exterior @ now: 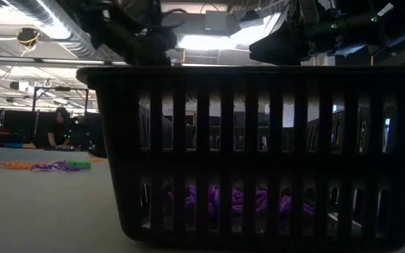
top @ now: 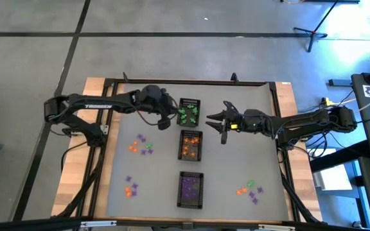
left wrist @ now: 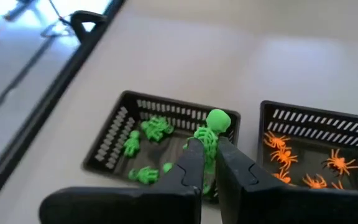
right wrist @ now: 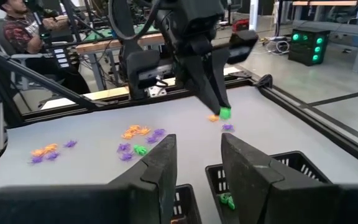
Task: Sort Halloween decoration
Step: Put the green skeleton toy into the top black bin
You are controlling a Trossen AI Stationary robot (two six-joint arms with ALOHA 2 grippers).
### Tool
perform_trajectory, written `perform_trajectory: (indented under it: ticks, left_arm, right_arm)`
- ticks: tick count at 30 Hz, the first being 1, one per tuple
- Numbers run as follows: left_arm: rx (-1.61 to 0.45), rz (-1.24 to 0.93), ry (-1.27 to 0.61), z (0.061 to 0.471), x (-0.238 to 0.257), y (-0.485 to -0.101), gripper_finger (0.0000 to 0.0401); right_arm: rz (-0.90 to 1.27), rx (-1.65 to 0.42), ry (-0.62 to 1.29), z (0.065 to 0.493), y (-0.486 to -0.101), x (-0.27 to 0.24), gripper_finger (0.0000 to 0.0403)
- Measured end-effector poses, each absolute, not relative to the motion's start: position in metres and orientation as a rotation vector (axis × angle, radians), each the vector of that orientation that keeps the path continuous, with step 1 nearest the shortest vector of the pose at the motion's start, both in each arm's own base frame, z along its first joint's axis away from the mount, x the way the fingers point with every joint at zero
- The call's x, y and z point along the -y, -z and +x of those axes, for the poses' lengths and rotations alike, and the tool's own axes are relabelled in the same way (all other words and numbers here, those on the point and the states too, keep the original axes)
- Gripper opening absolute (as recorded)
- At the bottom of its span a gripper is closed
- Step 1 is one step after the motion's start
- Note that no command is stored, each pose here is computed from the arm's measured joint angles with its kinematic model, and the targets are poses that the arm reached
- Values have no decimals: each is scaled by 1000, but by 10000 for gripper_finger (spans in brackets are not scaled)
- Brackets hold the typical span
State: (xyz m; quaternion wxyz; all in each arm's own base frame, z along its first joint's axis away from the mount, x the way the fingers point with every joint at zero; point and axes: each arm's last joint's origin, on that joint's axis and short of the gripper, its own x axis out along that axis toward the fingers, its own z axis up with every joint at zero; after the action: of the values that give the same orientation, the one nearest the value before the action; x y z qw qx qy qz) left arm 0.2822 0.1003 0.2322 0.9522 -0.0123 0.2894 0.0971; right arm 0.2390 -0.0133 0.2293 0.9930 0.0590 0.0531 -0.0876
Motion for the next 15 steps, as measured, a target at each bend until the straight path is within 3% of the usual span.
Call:
perform_trajectory:
  ticks: [8,15]
  left_arm:
    - [-641,-55,-165,324,-115,-217,5]
    - [-732,-50,-204,338,-123,-208,85]
  right_arm:
    - [118,-106,178,239,-229,13,124]
    - [119,-126,168,239,-227,13,124]
